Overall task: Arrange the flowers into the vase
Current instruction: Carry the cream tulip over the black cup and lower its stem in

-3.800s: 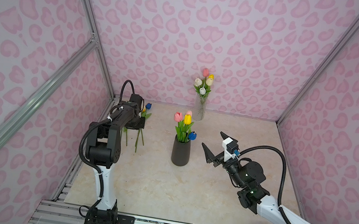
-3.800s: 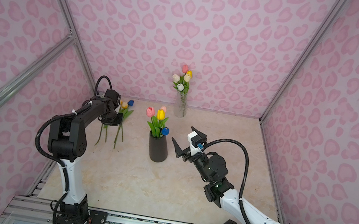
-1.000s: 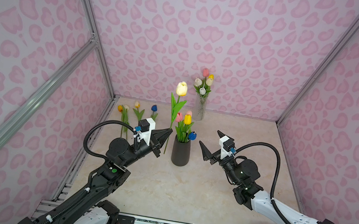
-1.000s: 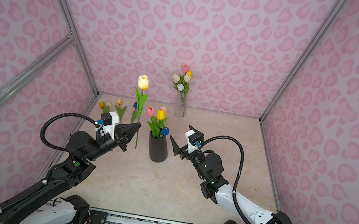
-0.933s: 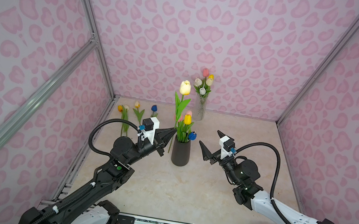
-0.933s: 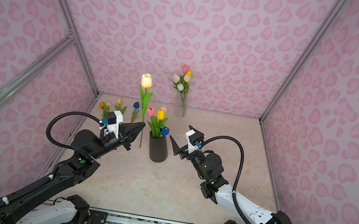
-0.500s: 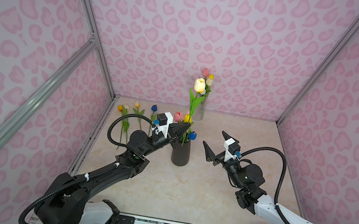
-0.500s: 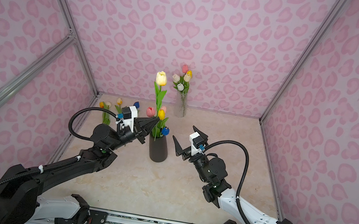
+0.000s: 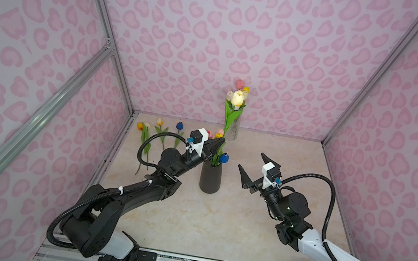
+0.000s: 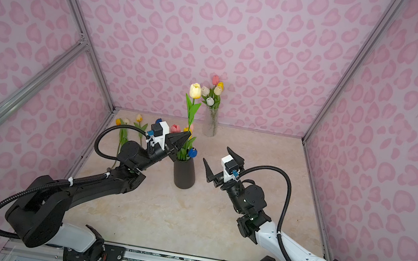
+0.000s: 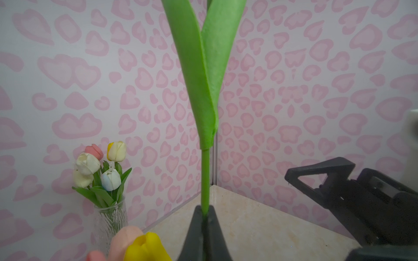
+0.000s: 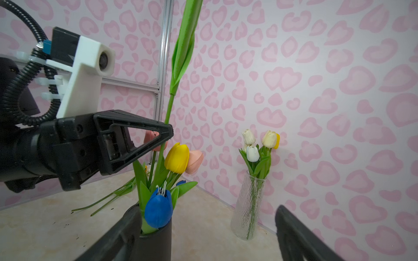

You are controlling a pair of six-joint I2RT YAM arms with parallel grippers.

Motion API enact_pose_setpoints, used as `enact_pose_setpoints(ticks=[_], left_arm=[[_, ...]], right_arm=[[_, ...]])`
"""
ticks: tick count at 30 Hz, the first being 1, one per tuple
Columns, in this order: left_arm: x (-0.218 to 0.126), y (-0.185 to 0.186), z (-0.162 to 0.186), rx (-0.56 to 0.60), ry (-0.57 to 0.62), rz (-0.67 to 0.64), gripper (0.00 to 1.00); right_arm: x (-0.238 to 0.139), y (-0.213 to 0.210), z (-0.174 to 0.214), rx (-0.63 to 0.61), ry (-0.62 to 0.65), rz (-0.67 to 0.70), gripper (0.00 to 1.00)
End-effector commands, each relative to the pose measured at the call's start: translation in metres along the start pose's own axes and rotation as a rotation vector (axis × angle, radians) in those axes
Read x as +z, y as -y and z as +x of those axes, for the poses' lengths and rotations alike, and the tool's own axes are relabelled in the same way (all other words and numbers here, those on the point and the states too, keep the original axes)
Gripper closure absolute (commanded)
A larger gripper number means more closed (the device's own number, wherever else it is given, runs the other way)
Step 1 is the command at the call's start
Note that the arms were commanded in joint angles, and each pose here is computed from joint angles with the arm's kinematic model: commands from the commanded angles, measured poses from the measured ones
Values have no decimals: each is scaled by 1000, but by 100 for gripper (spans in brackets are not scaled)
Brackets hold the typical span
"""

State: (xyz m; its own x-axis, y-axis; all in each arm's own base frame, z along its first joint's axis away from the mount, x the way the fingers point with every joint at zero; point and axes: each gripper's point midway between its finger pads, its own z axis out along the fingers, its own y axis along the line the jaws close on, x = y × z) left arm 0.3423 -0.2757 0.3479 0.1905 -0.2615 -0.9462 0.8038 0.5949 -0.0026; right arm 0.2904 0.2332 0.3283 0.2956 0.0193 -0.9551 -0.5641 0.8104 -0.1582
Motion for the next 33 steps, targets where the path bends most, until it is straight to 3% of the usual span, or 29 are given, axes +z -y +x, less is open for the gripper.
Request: enact_pose_setpoints(ticks=[1, 16, 19, 22, 33], left_arm=[[4, 1, -7, 11, 39, 16, 97], [-17, 0, 19, -8, 3, -28, 96], [-22, 3, 14, 6, 5, -27, 80], [-27, 7, 13, 16, -2, -20, 72], [-47, 13, 42, 21, -135, -22, 74]], right_arm=[[-1, 2, 3, -10, -9, 15, 9], [0, 1, 3, -10, -10, 9, 9], [2, 0, 3, -9, -14, 3, 9], [3, -1, 3, -4, -11, -1, 9], [11, -7, 1, 9, -19, -35, 9]])
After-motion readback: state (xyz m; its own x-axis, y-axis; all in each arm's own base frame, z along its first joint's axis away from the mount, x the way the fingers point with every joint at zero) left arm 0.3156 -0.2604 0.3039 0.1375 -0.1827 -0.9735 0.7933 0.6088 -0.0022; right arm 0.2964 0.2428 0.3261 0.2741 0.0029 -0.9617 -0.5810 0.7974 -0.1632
